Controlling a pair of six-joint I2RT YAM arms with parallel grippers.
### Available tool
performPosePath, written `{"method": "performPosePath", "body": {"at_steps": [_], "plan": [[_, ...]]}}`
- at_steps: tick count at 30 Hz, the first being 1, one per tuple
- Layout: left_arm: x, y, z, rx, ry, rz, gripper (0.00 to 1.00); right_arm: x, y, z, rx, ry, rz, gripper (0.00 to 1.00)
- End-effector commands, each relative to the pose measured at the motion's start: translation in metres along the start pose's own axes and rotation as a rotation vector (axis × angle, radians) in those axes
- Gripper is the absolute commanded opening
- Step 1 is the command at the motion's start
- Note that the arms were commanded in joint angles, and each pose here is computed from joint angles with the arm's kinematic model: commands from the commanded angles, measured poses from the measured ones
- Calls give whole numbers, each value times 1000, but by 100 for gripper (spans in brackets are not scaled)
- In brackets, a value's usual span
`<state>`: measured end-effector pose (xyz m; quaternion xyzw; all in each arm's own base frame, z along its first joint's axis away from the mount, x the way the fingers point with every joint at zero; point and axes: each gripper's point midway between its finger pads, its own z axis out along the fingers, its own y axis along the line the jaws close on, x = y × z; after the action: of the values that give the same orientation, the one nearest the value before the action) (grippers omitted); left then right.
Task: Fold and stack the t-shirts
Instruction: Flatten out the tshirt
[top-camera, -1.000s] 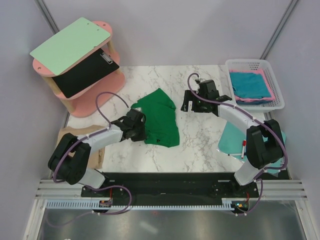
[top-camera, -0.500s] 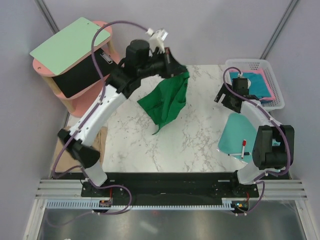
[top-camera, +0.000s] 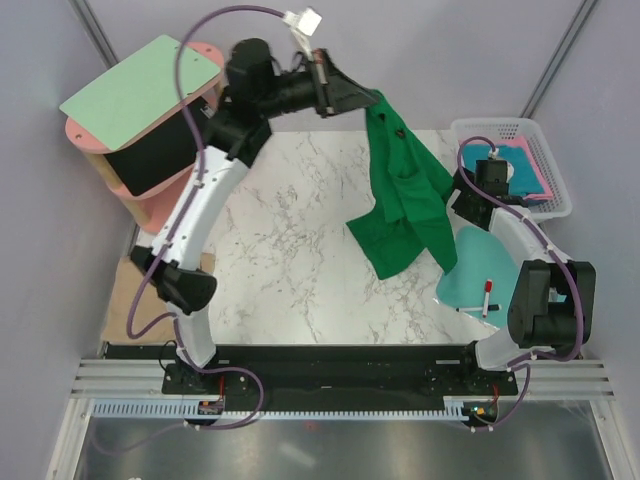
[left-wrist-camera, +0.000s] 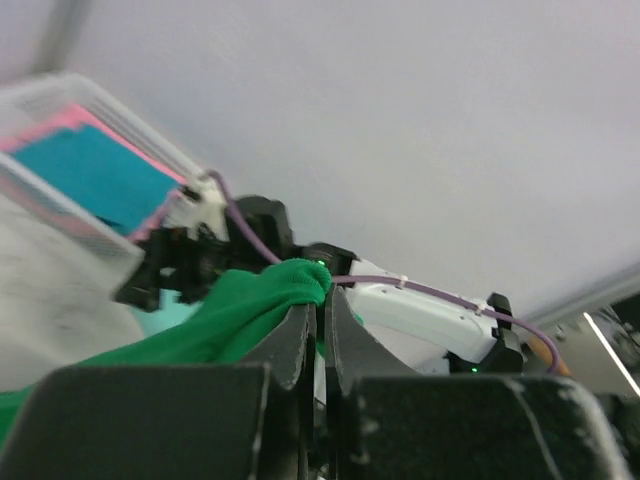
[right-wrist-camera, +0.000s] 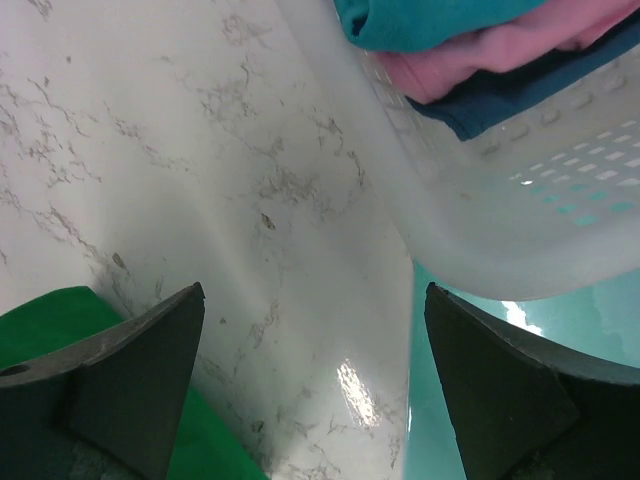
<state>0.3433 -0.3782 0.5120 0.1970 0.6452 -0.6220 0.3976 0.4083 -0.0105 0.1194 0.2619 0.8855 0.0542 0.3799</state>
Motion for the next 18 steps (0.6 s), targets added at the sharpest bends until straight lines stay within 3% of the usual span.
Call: {"method": "performPosePath", "body": {"at_steps": [1, 4, 5, 7, 8, 10, 11, 14, 18], "plan": [[-70, -37, -110, -76, -204, 128, 2, 5, 8, -4, -66, -1, 7, 98], [-55, 21, -152, -266, -228, 26, 2, 13, 15, -4, -121, 22, 5, 98], [-25, 67, -160, -360, -199, -75, 2, 15, 18, -4, -137, 29, 1, 98], [-7, 89, -189, -472, -243, -94, 2, 26, 22, -4, -170, 63, -6, 98], [30, 126, -202, -556, -212, -188, 2, 32, 28, -5, -194, 75, -25, 98], [57, 146, -225, -643, -221, -220, 2, 46, 40, -7, -255, 113, -43, 98], [92, 171, -235, -698, -183, -292, 2, 56, 53, -10, -300, 131, -66, 98], [135, 197, -254, -780, -141, -348, 2, 88, 85, -15, -404, 198, -124, 98], [160, 209, -266, -842, -110, -374, 2, 122, 121, -16, -498, 279, -119, 98]]}}
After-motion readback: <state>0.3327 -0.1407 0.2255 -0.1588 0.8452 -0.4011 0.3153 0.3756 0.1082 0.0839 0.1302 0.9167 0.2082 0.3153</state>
